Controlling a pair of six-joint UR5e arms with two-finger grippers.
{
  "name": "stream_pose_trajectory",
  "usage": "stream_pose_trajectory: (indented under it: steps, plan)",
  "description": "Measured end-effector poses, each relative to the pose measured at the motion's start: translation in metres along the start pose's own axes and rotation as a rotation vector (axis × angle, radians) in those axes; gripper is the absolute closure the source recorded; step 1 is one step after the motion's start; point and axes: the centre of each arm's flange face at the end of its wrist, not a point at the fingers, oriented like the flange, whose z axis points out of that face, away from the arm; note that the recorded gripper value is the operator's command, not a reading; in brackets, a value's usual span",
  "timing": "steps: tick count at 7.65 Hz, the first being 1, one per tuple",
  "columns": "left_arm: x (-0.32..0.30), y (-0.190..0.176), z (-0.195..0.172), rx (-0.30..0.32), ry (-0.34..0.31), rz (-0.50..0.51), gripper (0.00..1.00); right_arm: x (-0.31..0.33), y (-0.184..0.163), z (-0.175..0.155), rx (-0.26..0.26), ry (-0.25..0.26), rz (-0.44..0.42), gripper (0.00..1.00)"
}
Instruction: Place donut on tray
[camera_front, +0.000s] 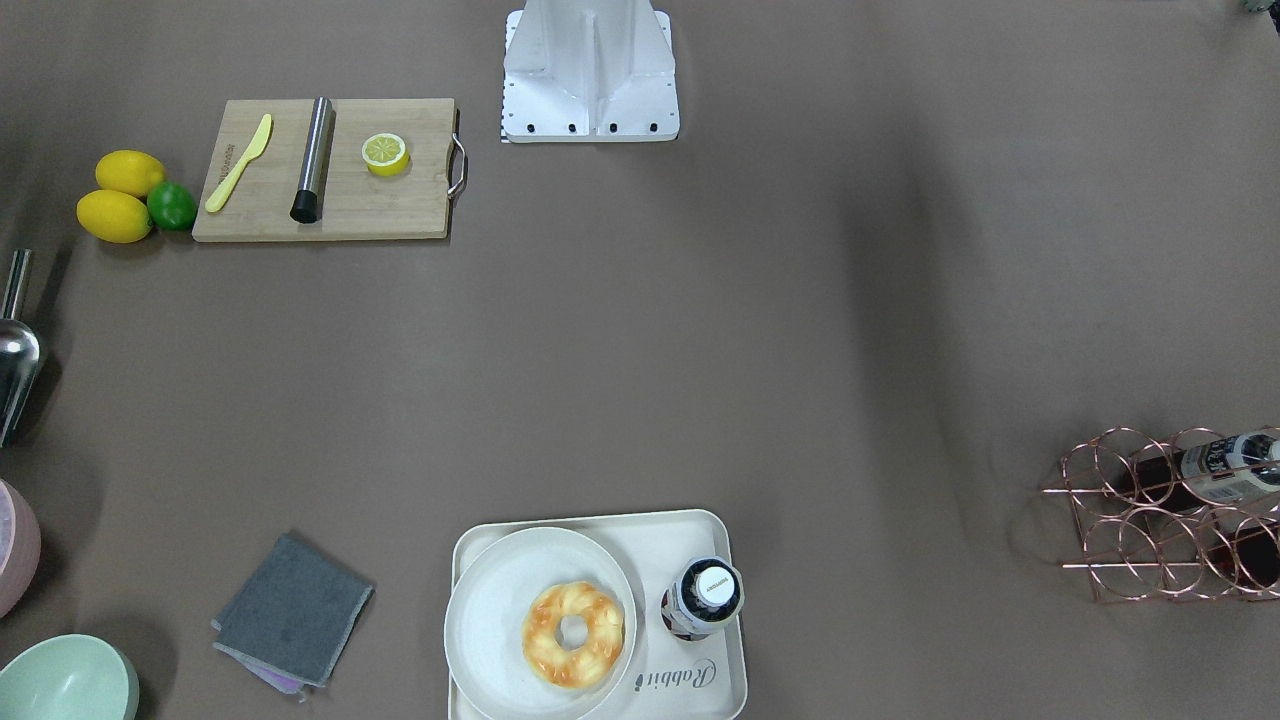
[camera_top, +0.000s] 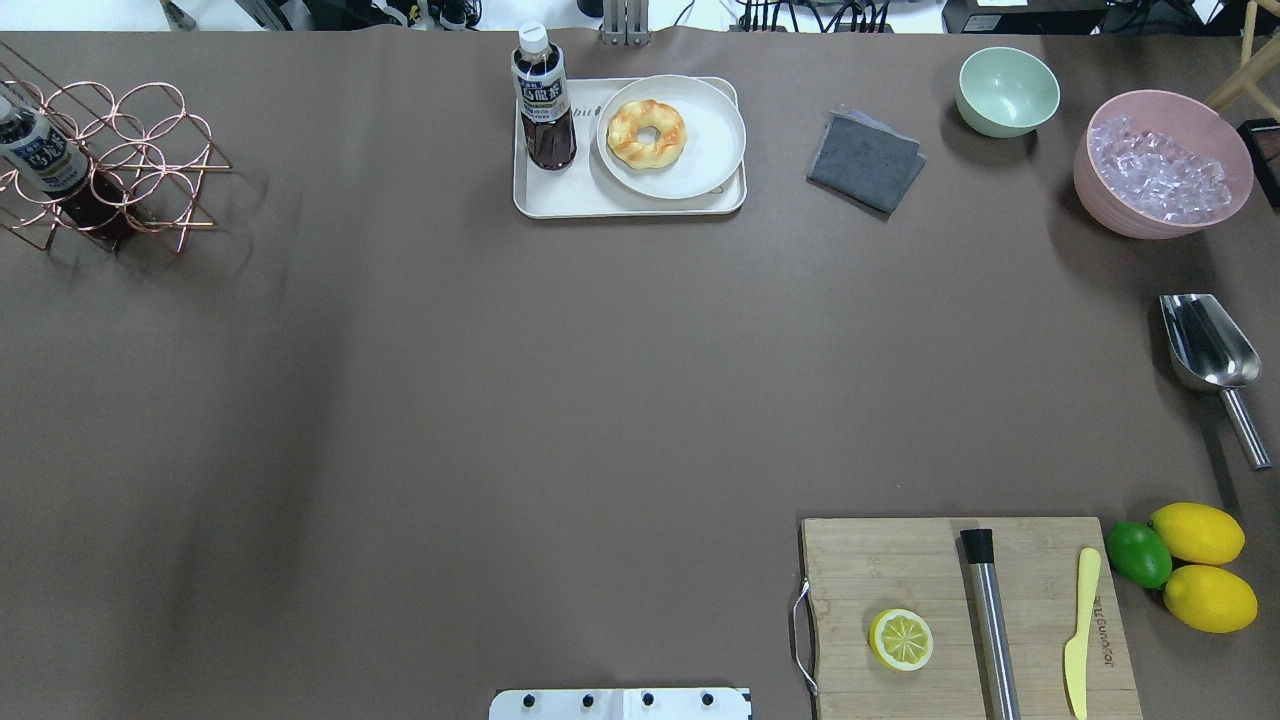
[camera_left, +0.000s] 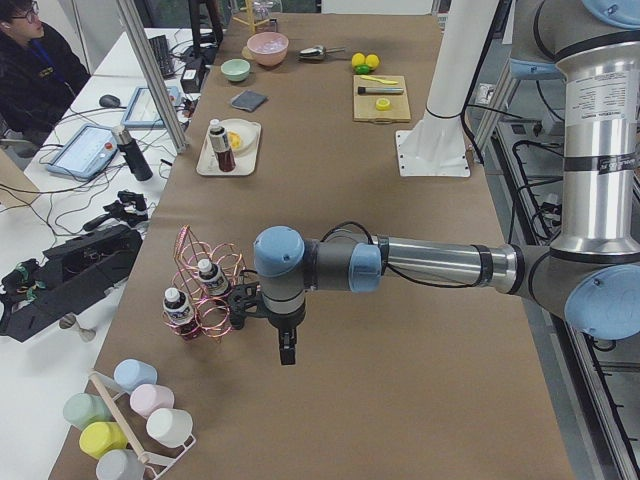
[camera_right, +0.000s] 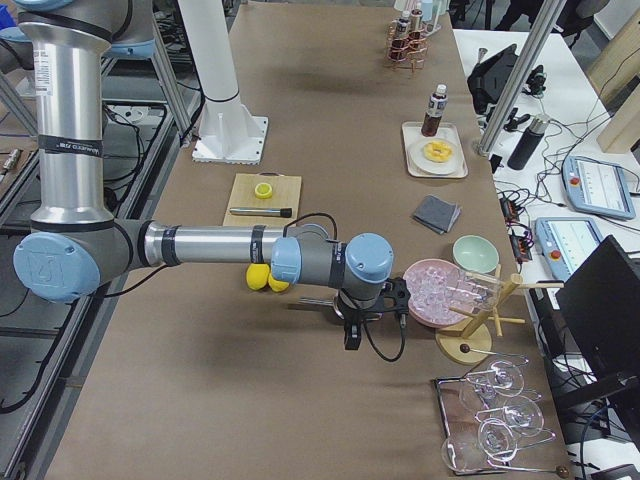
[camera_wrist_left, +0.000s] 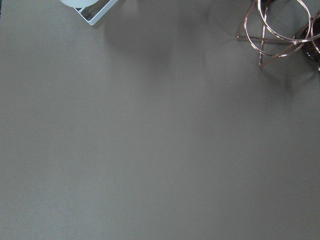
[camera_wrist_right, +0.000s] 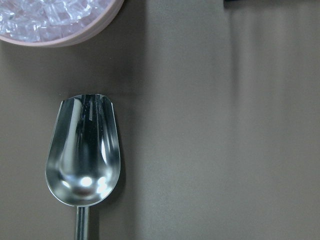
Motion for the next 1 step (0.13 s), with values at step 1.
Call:
stream_pose_trajectory:
  steps: [1]
  plan:
    - [0.0007,-0.0008,-0.0007,0.002,0.000,0.001,0.02,0.0000,-0.0002,0.0000,0.000,0.001,-0.001,0.00]
